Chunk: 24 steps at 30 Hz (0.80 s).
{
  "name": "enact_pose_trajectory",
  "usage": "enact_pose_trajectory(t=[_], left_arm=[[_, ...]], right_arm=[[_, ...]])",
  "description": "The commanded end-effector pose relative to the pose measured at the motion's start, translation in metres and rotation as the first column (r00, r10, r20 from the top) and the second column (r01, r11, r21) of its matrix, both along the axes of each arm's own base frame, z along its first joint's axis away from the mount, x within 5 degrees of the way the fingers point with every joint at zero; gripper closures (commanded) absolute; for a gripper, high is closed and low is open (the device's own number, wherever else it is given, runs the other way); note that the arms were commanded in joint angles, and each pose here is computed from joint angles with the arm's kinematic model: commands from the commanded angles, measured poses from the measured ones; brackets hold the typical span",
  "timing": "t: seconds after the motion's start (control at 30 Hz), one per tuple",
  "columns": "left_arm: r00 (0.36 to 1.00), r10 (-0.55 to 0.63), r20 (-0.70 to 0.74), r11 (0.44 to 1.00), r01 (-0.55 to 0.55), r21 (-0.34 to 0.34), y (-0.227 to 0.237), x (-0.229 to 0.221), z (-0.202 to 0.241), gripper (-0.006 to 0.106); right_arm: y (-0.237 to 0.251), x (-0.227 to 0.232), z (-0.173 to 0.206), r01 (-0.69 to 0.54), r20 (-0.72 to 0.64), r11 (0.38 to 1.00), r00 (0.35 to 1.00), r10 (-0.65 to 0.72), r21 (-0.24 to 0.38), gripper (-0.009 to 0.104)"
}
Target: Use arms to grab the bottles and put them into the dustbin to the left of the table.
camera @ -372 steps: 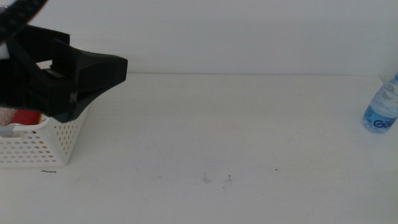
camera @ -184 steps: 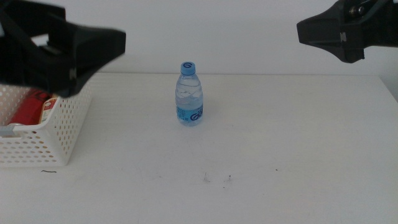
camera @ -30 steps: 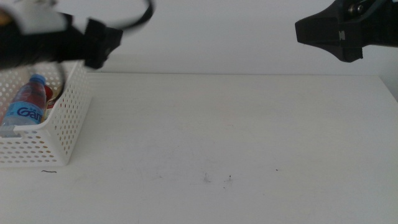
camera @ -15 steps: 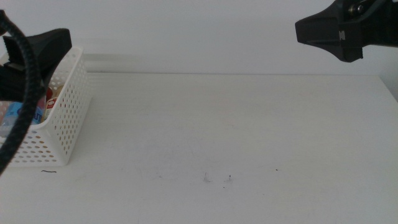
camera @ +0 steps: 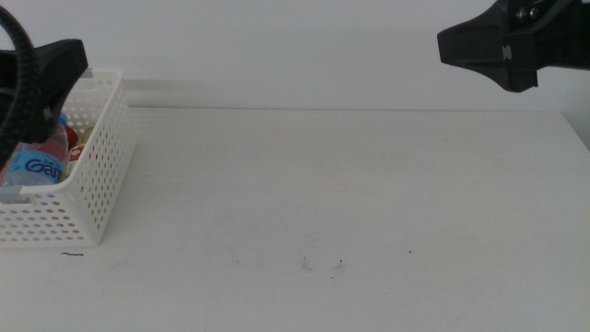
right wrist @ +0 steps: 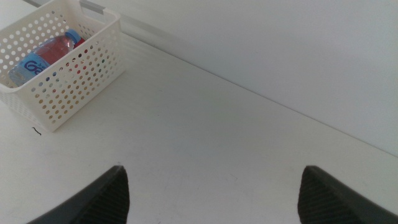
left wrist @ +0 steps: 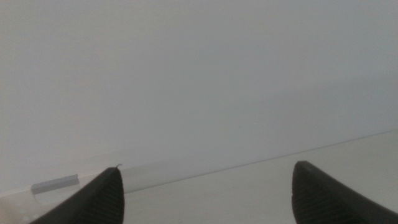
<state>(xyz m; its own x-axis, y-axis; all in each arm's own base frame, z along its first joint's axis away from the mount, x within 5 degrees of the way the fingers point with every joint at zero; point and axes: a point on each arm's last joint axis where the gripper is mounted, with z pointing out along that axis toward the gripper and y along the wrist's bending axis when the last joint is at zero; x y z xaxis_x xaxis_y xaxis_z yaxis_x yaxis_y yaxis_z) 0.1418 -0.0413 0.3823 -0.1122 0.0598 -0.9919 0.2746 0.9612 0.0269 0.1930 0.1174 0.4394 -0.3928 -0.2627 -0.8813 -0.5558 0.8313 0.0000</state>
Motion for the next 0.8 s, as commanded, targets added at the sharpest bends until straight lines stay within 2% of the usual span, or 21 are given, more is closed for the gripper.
enact_pose_trajectory(t=[0.0,0.13,0.23,0.37,0.4,0.5,0.6,0.73,0.77], left_arm=[[1.0,0.0,0.002,1.0,0.0,-0.006,0.0,-0.001,-0.001,0.011],[1.0,0.0,0.002,1.0,0.0,-0.006,0.0,-0.001,-0.001,0.011],[1.0,-0.001,0.01,1.0,0.001,-0.01,0.0,-0.001,0.0,0.011],[1.0,-0.001,0.008,1.0,0.001,-0.009,0.0,-0.001,-0.001,0.011],[1.0,-0.002,0.005,1.0,0.003,-0.017,0.0,-0.001,-0.002,0.011],[1.0,-0.003,0.011,0.996,0.004,-0.09,0.002,-0.009,-0.01,0.011],[0.998,0.032,0.047,0.991,-0.026,-0.128,0.009,-0.016,-0.031,0.011],[0.989,0.133,0.069,0.982,-0.122,-0.145,0.024,-0.032,-0.084,0.011],[0.986,0.161,0.051,0.977,-0.152,-0.147,0.028,-0.04,-0.099,0.011]], right_arm=[[0.0,-0.001,0.004,-0.002,0.018,1.0,1.0,0.002,0.006,0.016],[0.0,-0.001,0.004,-0.002,0.018,1.0,1.0,0.002,0.006,0.016],[0.001,0.005,-0.008,0.016,0.039,0.999,0.999,-0.017,0.031,0.016],[-0.012,0.008,-0.034,0.09,0.12,0.979,0.986,-0.113,0.185,0.016],[-0.018,0.007,-0.041,0.111,0.143,0.973,0.98,-0.141,0.2,0.016],[-0.042,-0.006,-0.081,0.192,0.171,0.961,0.959,-0.227,0.201,0.016],[-0.062,-0.031,-0.119,0.254,0.178,0.945,0.94,-0.292,0.207,0.016],[-0.091,-0.078,-0.182,0.338,0.197,0.934,0.914,-0.355,0.115,0.016],[-0.097,-0.089,-0.194,0.365,0.212,0.924,0.899,-0.382,0.115,0.016]])
